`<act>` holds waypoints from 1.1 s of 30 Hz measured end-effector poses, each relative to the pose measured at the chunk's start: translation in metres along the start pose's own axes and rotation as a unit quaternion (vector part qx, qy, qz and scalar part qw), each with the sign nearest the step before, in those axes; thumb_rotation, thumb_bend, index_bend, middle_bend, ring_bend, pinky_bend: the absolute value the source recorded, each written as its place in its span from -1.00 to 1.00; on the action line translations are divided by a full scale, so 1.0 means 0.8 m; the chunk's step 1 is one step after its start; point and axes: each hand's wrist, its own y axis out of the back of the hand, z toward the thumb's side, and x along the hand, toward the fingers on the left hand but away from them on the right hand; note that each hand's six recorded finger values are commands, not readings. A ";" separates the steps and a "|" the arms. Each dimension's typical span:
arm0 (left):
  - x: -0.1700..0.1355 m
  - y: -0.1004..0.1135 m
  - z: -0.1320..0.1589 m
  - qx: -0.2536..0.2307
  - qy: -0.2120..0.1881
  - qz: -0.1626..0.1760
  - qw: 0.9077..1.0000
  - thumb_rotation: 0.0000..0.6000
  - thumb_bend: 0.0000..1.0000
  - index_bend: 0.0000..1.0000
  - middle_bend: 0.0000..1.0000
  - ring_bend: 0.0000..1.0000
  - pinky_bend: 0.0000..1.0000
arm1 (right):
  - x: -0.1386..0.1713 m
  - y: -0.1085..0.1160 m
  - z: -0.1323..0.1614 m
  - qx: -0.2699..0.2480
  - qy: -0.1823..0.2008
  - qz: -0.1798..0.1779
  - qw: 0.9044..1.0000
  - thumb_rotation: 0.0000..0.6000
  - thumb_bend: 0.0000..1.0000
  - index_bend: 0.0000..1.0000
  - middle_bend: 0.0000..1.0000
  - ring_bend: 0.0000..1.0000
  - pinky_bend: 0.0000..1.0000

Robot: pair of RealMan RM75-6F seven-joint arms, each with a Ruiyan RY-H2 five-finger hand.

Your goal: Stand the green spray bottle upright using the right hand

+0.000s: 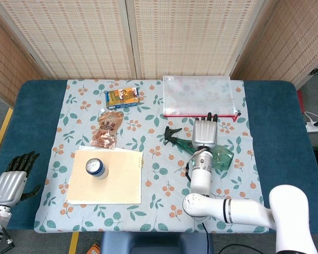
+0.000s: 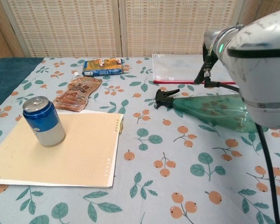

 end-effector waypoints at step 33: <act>0.000 0.001 0.002 -0.010 -0.015 -0.001 1.000 1.00 -0.46 -1.00 -1.00 -1.00 -1.00 | -0.025 -0.079 0.053 0.034 -0.019 0.032 0.999 1.00 -0.93 -0.35 -0.39 -0.83 -1.00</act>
